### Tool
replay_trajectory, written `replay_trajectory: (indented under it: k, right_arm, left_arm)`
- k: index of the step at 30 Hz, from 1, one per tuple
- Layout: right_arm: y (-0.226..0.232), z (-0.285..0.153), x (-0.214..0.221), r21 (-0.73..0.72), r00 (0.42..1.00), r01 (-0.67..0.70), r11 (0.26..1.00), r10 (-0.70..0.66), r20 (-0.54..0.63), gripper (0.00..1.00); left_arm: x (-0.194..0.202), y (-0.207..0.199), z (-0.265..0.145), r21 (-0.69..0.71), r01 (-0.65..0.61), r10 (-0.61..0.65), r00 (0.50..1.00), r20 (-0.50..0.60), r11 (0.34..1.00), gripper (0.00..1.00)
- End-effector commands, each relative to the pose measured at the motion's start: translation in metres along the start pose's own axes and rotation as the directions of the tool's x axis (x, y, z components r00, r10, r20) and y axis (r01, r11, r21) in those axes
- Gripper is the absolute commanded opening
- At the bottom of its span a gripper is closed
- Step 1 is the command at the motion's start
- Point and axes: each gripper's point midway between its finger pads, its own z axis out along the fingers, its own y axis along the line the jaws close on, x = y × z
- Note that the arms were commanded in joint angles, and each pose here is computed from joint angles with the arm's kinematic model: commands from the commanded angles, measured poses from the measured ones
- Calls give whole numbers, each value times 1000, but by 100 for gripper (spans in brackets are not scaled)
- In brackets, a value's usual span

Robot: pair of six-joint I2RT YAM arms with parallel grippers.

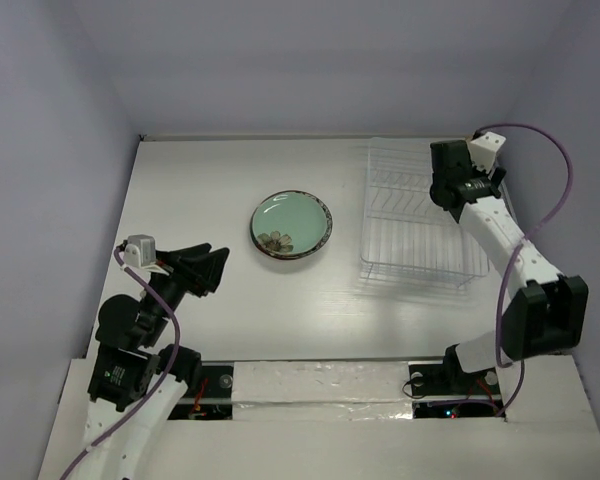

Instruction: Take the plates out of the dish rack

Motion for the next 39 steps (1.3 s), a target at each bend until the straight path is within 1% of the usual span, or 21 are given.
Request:
replay_trajectory:
  k: [1, 3, 4, 6, 7, 9, 10, 11, 13, 14, 22, 28, 31, 32, 34, 36, 37, 39]
  right_arm:
    - [8, 16, -26, 26, 1000, 4, 1000, -4, 20, 77]
    - [5, 26, -30, 60, 999, 21, 998, -22, 30, 76]
    - [10, 35, -27, 60, 999, 33, 998, -35, 22, 73]
    - [15, 45, -29, 71, 999, 47, 996, -48, 19, 72]
    - [16, 58, -20, 100, 997, 78, 992, -78, -3, 68]
    - [25, 68, -19, 97, 992, 125, 987, -127, 15, 66]
    - [22, 72, -17, 137, 990, 137, 981, -141, 23, 65]
    - [22, 81, -10, 155, 985, 170, 973, -173, 3, 63]
    - [20, 85, -12, 202, 981, 192, 960, -196, 2, 62]
    - [21, 88, -12, 208, 975, 218, 953, -223, -3, 60]
    - [18, 94, -27, 259, 961, 265, 929, -276, 6, 55]
    - [20, 96, -34, 272, 951, 297, 915, -310, 6, 42]
    - [18, 97, -36, 288, 938, 333, 898, -347, -3, 39]
    - [17, 97, -35, 293, 933, 347, 891, -361, -8, 32]
    - [16, 97, -38, 299, 929, 353, 887, -369, -5, 26]
    - [15, 96, -40, 305, 927, 357, 883, -374, -5, 18]
    - [16, 96, -42, 302, 927, 358, 884, -375, -3, 13]
    - [15, 95, -43, 303, 921, 372, 877, -389, -7, 7]
  left_arm:
    - [-8, -10, -2, 42, -3, 2, 1000, 29, 999, 50]
    - [-8, -13, -3, 55, -3, 1, 1000, 30, 998, 50]
    - [-8, -13, -3, 55, -3, 1, 999, 33, 998, 50]
    - [-9, -15, -5, 64, -4, 2, 999, 37, 998, 50]
    - [-10, -15, -6, 63, -3, 1, 999, 39, 998, 50]
    - [-10, -15, -7, 65, -3, 1, 999, 42, 998, 50]
    - [-12, -15, -7, 60, -4, 1, 999, 48, 998, 50]
    - [-12, -14, -7, 57, -2, -1, 999, 50, 998, 50]
    - [-13, -14, -9, 51, -2, -1, 998, 58, 999, 50]
    - [-15, -14, -10, 53, -3, -1, 998, 64, 999, 50]
    - [-15, -17, -12, 69, -5, 0, 998, 66, 998, 50]
    - [-17, -15, -13, 54, -5, 1, 997, 73, 999, 51]
    - [-18, -14, -14, 47, -6, 2, 997, 79, 999, 51]
    - [-18, -14, -13, 46, -4, 1, 997, 77, 999, 51]
    - [-17, -14, -13, 44, -5, 2, 997, 75, 999, 51]
    - [-17, -13, -13, 44, -5, 2, 997, 73, 999, 51]
    - [-18, -13, -13, 43, -4, 1, 997, 75, 999, 51]
    - [-16, -13, -12, 40, -5, 2, 998, 70, 999, 51]
